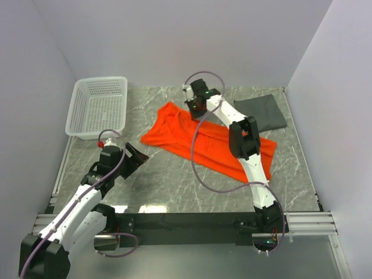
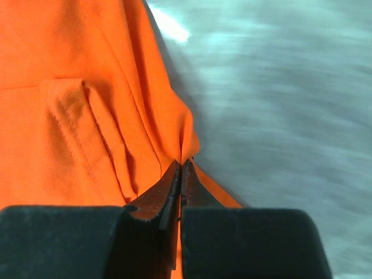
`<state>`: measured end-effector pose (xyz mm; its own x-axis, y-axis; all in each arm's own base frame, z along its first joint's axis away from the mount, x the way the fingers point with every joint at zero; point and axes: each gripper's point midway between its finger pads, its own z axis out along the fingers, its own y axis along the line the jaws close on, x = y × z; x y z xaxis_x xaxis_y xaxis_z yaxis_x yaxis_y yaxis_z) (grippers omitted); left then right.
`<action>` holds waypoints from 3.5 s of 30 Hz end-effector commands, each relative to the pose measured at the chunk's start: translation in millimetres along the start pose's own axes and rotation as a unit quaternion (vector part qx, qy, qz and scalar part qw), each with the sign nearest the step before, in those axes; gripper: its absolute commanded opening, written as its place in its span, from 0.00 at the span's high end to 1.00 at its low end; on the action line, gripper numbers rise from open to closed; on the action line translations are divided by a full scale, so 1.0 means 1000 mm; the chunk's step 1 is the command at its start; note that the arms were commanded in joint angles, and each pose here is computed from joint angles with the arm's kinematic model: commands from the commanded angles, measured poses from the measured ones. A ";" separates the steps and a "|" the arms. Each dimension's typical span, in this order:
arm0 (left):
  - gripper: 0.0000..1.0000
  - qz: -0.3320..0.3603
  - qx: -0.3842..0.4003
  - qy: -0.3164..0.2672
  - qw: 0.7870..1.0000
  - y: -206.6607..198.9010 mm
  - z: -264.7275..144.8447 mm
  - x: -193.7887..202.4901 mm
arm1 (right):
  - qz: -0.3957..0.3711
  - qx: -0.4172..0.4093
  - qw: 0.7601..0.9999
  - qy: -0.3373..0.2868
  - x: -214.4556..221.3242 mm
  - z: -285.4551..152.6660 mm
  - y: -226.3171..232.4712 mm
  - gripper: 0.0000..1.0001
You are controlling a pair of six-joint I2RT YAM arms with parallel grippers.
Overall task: Fold and stack the t-shirts
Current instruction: Fold the tshirt
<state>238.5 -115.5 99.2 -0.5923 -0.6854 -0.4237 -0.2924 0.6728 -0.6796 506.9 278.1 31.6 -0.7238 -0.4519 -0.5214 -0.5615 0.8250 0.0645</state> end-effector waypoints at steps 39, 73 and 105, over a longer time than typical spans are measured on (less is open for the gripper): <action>0.43 -0.088 -0.091 0.037 0.991 -0.094 0.231 -0.019 | -0.001 0.021 0.967 -0.252 0.116 -0.310 -0.062 0.30; 0.82 0.053 -0.190 0.006 0.980 -0.058 0.285 -0.174 | 0.056 -0.033 0.966 -0.249 0.145 -0.304 -0.072 0.32; 0.51 -0.014 0.159 0.212 0.964 -0.189 0.046 0.154 | 0.044 0.014 0.981 -0.189 0.179 -0.285 -0.093 0.32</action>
<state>230.3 -329.2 91.6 -0.9101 -0.3444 -0.2303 -0.0574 0.6554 -0.7531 309.0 32.2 162.9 -0.6046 -0.2384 -0.7600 -0.5144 0.8454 0.1441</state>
